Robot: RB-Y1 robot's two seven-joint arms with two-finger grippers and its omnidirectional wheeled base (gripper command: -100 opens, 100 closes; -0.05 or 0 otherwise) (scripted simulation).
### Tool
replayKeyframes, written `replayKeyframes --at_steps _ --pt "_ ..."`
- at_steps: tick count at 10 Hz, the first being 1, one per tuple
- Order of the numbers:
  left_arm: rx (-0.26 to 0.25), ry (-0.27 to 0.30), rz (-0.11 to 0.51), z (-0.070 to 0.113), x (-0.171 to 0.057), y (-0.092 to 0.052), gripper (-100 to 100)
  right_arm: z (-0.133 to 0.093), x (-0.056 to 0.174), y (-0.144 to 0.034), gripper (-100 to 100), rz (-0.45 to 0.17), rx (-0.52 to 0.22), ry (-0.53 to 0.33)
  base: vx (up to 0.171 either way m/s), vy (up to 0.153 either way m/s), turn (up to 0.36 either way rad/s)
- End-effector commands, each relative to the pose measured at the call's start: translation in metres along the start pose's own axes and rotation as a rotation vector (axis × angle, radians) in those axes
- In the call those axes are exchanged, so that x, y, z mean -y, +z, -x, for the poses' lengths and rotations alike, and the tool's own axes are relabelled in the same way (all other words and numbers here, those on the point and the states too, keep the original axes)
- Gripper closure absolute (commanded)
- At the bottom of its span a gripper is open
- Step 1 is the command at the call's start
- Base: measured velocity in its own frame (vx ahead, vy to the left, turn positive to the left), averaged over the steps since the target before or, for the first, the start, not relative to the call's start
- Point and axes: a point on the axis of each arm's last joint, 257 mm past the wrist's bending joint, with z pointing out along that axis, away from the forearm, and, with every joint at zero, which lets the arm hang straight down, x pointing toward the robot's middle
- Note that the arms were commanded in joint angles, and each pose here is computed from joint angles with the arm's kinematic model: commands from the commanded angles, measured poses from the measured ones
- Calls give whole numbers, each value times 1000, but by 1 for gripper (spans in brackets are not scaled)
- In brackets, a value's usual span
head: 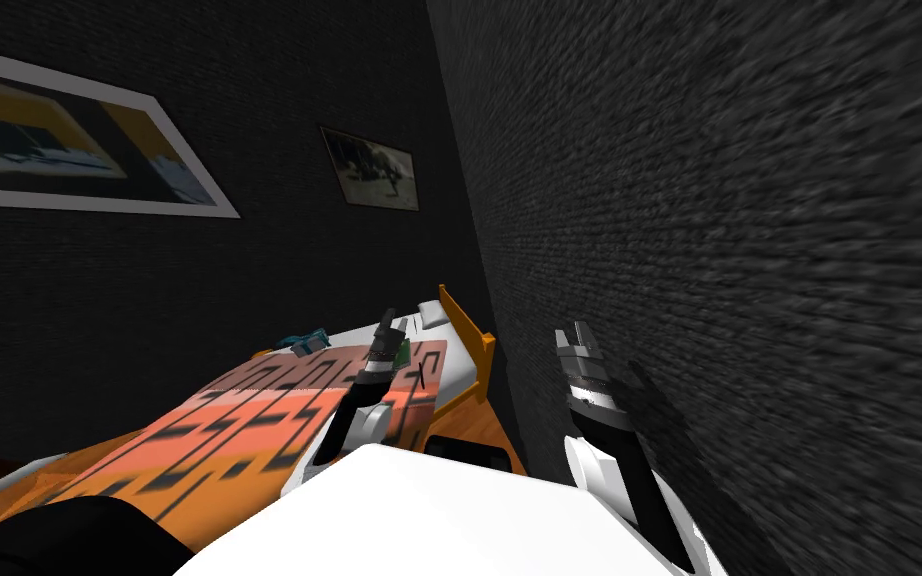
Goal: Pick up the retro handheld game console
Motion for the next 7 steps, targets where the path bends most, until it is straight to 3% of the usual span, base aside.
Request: replayKeyframes --at_steps 1,3,4,7 --pt "-5 9 25 3 -12 -1 -100 0 0 0 0 0 0 0 13 32 -29" --pt "-23 40 130 6 -54 -9 -100 0 0 0 0 0 0 0 28 54 -94" --pt "-23 40 132 6 -56 -10 -100 0 0 0 0 0 0 0 23 54 -45" --pt "-41 86 300 13 -121 -29 -100 0 0 0 0 0 0 0 51 66 -122"
